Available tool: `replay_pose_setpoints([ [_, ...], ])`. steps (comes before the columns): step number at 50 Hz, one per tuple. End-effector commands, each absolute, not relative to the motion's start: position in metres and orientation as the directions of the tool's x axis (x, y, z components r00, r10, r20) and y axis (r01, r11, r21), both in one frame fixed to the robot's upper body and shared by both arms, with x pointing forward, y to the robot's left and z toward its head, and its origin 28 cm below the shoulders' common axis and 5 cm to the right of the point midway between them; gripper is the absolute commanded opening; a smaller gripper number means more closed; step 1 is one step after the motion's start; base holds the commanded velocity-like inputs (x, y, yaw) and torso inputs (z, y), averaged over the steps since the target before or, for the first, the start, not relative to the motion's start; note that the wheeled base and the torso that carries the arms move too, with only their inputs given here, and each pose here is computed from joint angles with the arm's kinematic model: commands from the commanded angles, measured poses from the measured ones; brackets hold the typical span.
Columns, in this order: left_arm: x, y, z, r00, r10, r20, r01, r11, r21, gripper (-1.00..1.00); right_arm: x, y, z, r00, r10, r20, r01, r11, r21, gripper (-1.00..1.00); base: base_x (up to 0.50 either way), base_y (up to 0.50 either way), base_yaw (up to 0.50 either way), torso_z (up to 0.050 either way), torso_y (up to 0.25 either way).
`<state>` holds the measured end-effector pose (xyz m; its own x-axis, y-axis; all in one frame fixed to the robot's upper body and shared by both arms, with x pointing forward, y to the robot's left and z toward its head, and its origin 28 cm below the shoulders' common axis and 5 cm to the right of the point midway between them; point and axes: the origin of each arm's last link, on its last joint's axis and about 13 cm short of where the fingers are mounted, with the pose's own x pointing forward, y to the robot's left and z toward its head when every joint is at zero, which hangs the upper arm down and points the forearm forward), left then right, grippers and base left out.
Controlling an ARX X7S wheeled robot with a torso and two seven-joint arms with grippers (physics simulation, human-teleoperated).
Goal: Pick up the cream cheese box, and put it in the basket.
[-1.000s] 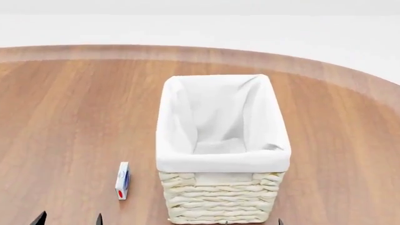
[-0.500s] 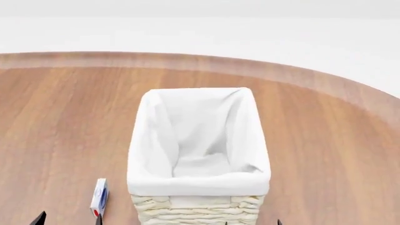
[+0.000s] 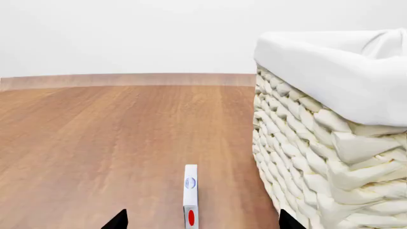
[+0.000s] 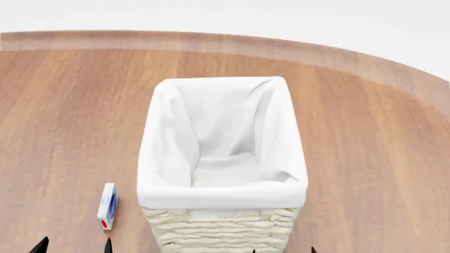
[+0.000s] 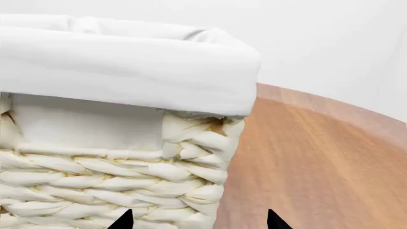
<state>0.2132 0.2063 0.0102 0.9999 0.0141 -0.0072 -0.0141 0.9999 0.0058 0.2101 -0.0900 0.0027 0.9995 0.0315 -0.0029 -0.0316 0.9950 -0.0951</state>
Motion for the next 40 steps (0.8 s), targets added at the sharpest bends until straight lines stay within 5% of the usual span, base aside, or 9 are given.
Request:
replay_pose_setpoints([
  [1, 0.214, 0.208, 0.011, 1.0, 0.018, -0.012, -0.018, 1.0, -0.015, 1.0, 0.211, -0.09, 0.002, 0.999, 0.032, -0.007, -0.033, 0.995, -0.096, 1.0, 0.0, 0.0, 0.0, 0.0, -0.25],
  [15, 0.215, 0.206, 0.009, 1.0, 0.0, -0.024, 0.0, 1.0, -0.018, 1.0, 0.211, -0.09, 0.002, 0.999, 0.033, -0.007, -0.034, 0.995, -0.097, 1.0, 0.0, 0.0, 0.0, 0.0, -0.046],
  [26, 0.217, 0.207, 0.009, 0.999, 0.046, -0.014, -0.046, 0.999, -0.01, 1.0, 0.211, -0.09, 0.001, 0.999, 0.035, -0.009, -0.035, 0.995, -0.097, 1.0, 0.0, 0.0, 0.0, 0.0, -0.237],
  [40, 0.243, 0.215, -0.002, 0.991, 0.08, -0.109, -0.085, 0.996, -0.041, 1.0, 0.214, -0.09, 0.0, 0.999, 0.033, -0.018, -0.035, 0.995, -0.095, 1.0, 0.0, 0.0, 0.0, 0.0, 0.0],
])
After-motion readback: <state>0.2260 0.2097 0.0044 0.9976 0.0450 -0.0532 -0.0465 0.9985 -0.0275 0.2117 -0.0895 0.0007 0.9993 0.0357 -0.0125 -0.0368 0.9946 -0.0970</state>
